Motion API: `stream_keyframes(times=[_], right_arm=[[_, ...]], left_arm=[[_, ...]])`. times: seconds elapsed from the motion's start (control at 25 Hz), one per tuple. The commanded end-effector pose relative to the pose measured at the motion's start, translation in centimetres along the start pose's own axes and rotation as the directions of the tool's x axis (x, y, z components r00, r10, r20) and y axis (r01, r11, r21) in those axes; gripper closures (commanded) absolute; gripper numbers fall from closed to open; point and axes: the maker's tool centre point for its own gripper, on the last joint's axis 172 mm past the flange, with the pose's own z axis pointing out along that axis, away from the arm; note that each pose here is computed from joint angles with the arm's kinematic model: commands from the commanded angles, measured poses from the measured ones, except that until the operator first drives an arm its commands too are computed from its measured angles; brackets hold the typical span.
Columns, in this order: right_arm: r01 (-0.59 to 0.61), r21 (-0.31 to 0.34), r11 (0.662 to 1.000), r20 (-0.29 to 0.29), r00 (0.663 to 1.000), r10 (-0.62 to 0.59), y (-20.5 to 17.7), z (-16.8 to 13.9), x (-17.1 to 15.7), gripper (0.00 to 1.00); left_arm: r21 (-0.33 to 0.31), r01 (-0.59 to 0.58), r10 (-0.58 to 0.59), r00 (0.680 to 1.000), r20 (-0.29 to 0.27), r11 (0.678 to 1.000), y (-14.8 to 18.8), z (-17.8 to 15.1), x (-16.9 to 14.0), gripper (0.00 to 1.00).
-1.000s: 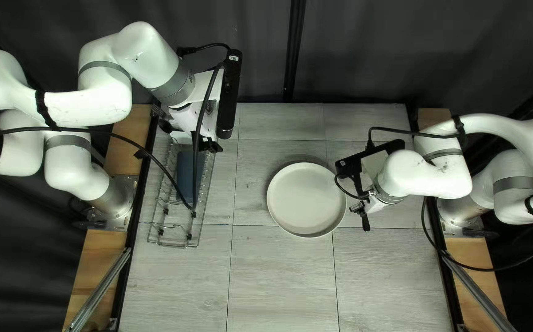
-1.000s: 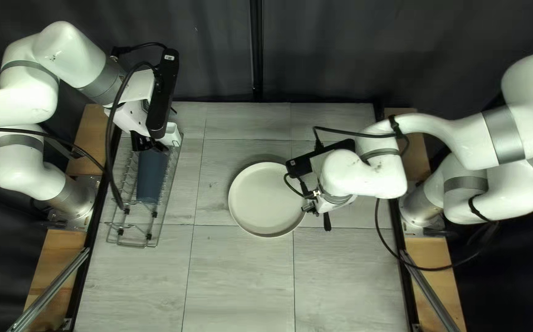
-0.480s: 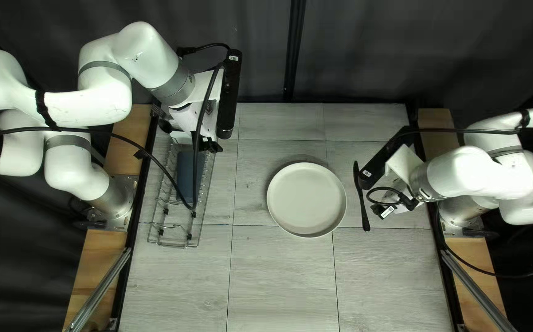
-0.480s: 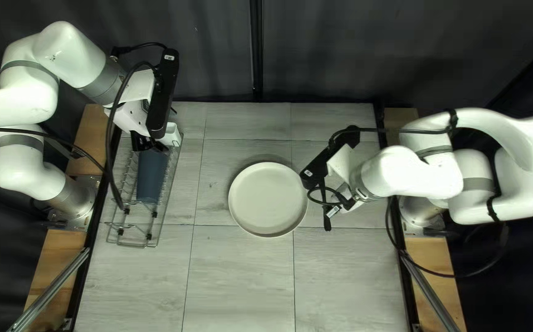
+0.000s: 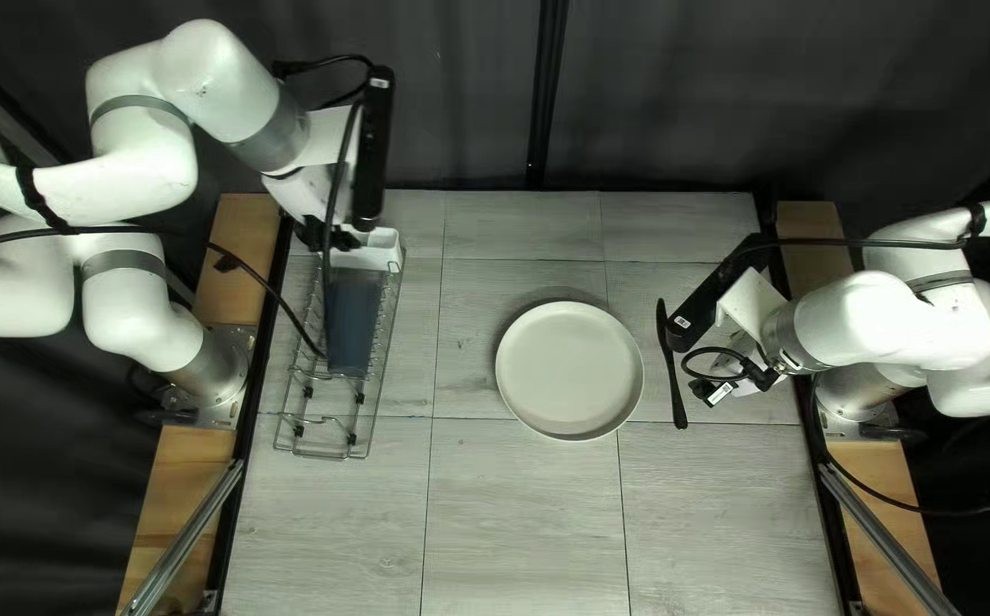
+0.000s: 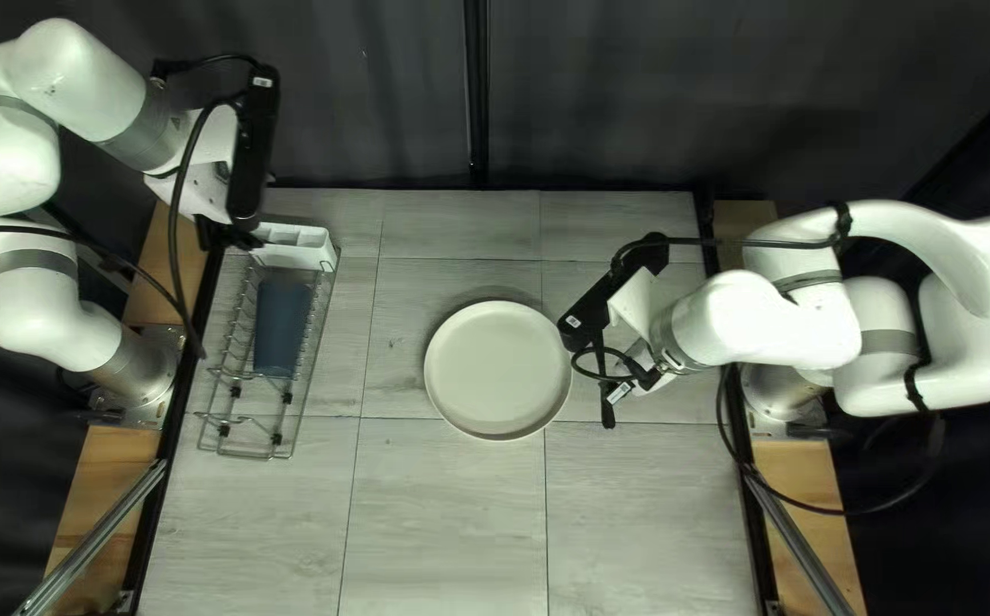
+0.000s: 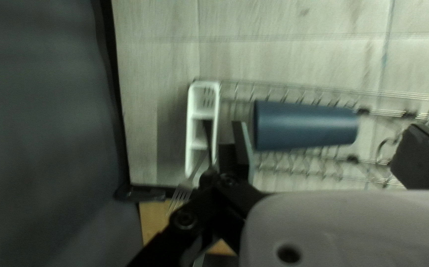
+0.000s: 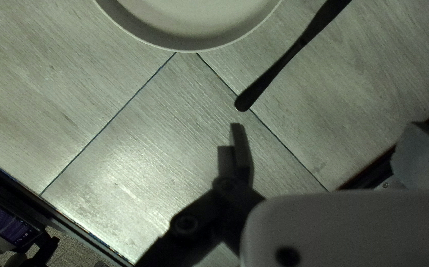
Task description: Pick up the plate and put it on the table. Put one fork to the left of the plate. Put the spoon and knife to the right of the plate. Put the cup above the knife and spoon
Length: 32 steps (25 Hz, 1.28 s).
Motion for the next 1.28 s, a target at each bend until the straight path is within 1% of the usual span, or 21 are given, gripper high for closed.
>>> stream_keyframes(times=[0.04,0.24,0.28,0.4,0.52,0.72,1.04,1.28], right_arm=[[0.000,0.000,1.000,0.000,1.000,0.000,0.0,0.0,0.0,0.00],[0.000,0.000,1.000,0.000,1.000,0.000,0.0,0.0,0.0,0.00],[0.000,0.000,1.000,0.000,1.000,0.000,0.0,0.0,0.0,0.00],[0.000,0.000,1.000,0.000,1.000,0.000,0.0,0.0,0.0,0.00],[0.000,0.000,1.000,0.000,1.000,0.000,0.0,0.0,0.0,0.00],[0.000,0.000,1.000,0.000,1.000,0.000,0.0,0.0,0.0,0.00],[0.000,0.000,1.000,0.000,1.000,0.000,0.0,0.0,0.0,0.00],[0.000,0.000,1.000,0.000,1.000,0.000,0.0,0.0,0.0,0.00]], left_arm=[[0.016,0.035,-0.036,0.999,0.038,0.999,-1.3,2.1,-2.2,0.00],[0.039,0.072,-0.075,0.993,0.087,0.997,-2.2,5.3,-3.7,0.00],[0.041,0.078,-0.082,0.993,0.091,0.996,-2.2,5.6,-3.9,0.00],[0.051,0.116,-0.120,0.988,0.100,0.992,-2.5,7.9,-5.8,0.00],[0.052,0.131,-0.135,0.987,0.086,0.990,-3.2,9.2,-6.9,0.00],[0.042,0.136,-0.139,0.987,0.074,0.990,-4.2,11.1,-7.3,0.00],[0.074,0.178,-0.185,0.977,0.104,0.981,-3.4,12.2,-8.8,0.00],[0.089,0.199,-0.209,0.970,0.124,0.976,-3.1,12.5,-9.3,0.00]])
